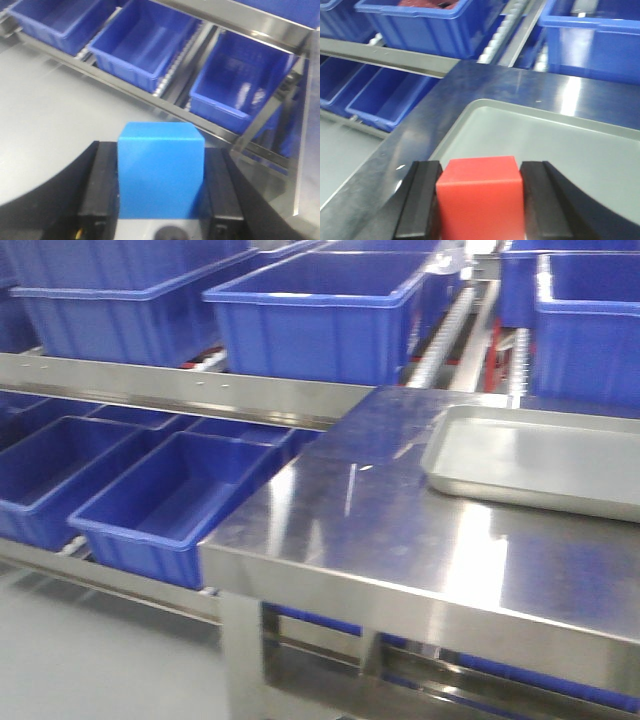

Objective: Sort and place red and blue blocks on shelf
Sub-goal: 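Drive the base away from the table, turning toward the aisle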

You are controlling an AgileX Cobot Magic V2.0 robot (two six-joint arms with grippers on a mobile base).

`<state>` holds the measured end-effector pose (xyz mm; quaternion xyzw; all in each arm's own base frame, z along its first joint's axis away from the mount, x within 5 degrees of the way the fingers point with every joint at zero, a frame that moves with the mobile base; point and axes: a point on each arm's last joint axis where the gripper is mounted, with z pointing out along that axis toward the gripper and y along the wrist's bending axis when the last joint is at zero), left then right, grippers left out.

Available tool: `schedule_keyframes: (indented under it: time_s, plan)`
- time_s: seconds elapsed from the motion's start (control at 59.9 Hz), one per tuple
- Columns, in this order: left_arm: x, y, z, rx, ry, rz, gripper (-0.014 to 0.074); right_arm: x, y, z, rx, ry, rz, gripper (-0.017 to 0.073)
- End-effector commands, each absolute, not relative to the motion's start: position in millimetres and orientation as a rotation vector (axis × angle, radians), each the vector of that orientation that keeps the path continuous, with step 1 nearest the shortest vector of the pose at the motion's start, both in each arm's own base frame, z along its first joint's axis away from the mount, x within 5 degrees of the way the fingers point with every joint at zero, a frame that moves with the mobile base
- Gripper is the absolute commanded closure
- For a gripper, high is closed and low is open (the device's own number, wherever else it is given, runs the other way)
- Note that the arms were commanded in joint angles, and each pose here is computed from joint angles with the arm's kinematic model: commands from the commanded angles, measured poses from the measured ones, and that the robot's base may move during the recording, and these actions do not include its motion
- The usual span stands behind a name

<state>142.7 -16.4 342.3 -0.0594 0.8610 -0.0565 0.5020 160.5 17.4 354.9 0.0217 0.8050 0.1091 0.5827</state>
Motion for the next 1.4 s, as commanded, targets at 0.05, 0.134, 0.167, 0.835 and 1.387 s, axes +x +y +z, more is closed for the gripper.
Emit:
schedule_keyframes:
  time_s: [0.05, 0.134, 0.167, 0.835, 1.387]
  plan:
    - [145.4, -17.8, 358.4, -0.127, 1.976, -0.163, 0.0468, 160.4, 14.3, 372.5, 0.064, 1.765, 0.236, 0.0502]
    - [145.4, -17.8, 358.4, -0.127, 1.976, -0.163, 0.0468, 160.4, 14.3, 372.5, 0.064, 1.765, 0.236, 0.0502]
    - [145.4, -17.8, 358.4, -0.127, 1.976, -0.163, 0.0468, 160.4, 14.3, 372.5, 0.064, 1.765, 0.236, 0.0502]
    - [145.4, -17.8, 358.4, -0.127, 1.976, -0.163, 0.0468, 160.4, 14.3, 372.5, 0.064, 1.765, 0.236, 0.0502]
    - [145.4, -17.8, 358.4, -0.127, 1.976, -0.163, 0.0468, 160.4, 14.3, 372.5, 0.064, 1.765, 0.236, 0.0502]
